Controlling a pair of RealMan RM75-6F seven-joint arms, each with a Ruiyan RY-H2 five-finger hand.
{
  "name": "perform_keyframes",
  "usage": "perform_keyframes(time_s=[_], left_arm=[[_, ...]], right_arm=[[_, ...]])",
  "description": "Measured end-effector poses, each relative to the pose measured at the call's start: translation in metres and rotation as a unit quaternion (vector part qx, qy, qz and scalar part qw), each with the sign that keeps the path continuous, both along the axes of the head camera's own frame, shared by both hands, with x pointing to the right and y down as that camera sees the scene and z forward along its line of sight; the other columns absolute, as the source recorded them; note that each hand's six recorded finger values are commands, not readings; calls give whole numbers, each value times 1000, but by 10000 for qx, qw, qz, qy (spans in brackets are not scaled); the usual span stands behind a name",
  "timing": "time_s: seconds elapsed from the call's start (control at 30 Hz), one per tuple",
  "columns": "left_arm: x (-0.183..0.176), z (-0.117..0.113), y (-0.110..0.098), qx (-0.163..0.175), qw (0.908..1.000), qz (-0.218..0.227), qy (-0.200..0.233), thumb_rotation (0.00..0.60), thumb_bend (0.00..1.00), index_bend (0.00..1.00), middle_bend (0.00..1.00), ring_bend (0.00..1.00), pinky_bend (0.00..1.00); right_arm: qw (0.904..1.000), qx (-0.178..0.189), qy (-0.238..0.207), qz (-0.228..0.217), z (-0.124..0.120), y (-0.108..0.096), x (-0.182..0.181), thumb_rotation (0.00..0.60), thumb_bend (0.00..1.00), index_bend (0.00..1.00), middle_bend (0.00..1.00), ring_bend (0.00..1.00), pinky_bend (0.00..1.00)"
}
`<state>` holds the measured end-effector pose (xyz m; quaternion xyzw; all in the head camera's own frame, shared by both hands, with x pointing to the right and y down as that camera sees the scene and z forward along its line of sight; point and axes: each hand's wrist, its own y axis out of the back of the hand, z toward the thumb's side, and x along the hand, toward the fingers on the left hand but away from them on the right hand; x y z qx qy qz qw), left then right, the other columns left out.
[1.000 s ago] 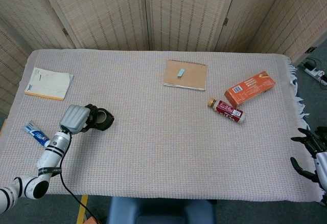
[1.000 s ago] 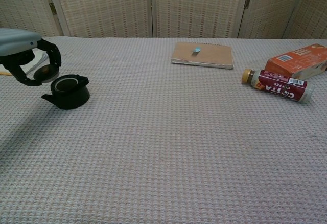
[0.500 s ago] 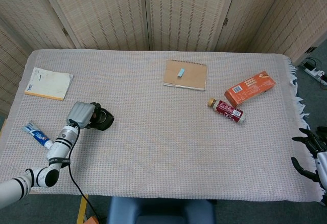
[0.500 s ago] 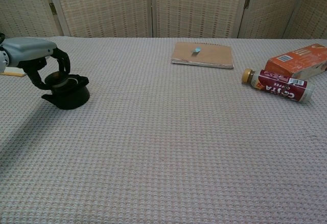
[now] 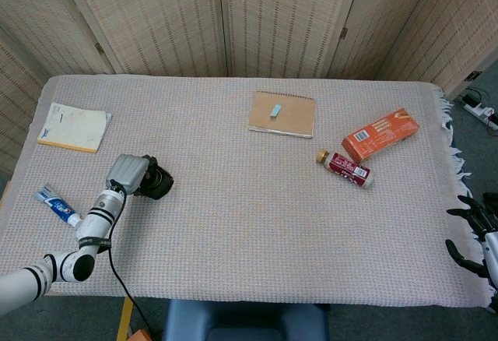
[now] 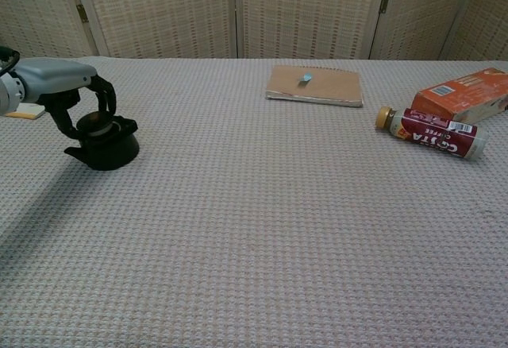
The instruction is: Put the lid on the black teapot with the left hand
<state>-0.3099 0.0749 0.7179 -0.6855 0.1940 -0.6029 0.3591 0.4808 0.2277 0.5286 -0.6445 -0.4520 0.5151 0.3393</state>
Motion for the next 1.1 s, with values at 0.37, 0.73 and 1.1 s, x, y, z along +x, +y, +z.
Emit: perform_keyframes(time_s=[0.37,0.73,1.1], left_arm=[[6,-3,-1,-21,10000,7,16,600,250,204,280,824,735],[5,-16,-6,121,9998,-104,125,600,250,215,259,819,734],[-8,-31,10,22,9998,-133,167,600,246,215,259,830,736]], right_arm=[[10000,15,-3,2,-1,0,1,600,371,283,180,271,113],[10000,29,-4,14,-2,0,2,600,372,283,180,269,120],[10000,10,-16,11,1,-1,2,600,372,283,180,271,123]])
